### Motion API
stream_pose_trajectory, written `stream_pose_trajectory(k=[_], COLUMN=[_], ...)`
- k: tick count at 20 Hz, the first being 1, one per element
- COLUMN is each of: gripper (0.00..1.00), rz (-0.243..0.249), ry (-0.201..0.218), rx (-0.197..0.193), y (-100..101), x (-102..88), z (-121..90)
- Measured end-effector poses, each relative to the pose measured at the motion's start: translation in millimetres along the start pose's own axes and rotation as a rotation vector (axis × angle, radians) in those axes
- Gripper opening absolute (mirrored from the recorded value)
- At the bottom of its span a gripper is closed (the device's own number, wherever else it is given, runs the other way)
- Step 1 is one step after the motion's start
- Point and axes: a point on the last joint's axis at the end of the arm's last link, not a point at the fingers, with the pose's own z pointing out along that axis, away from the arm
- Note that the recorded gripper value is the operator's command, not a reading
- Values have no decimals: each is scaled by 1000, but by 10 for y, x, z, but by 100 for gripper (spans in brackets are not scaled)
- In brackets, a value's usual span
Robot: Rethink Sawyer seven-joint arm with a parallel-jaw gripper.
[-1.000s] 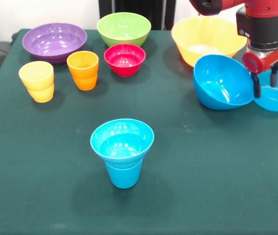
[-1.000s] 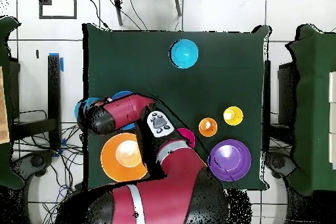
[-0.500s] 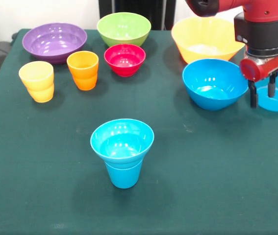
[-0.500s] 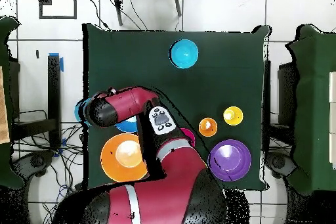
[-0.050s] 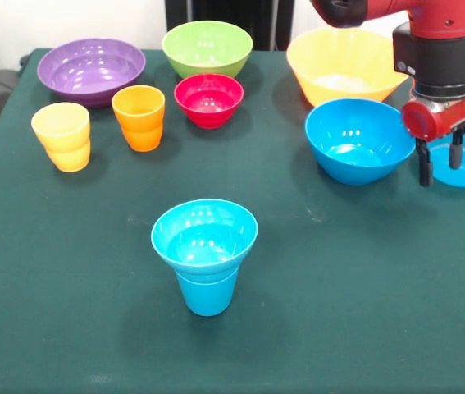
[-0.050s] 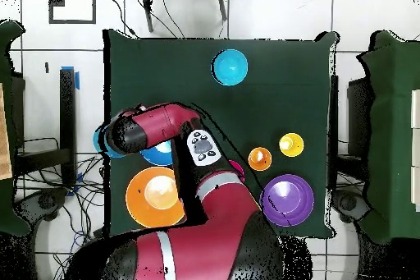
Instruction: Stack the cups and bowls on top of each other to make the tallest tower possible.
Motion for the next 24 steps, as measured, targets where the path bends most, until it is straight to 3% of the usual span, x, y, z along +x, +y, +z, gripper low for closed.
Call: stream_pose_trajectory(k=[13,24], gripper=[100,100], rz=[-10,-45], ry=[6,44], rx=[4,17], y=[43,208], x=[11,148], z=[5,33])
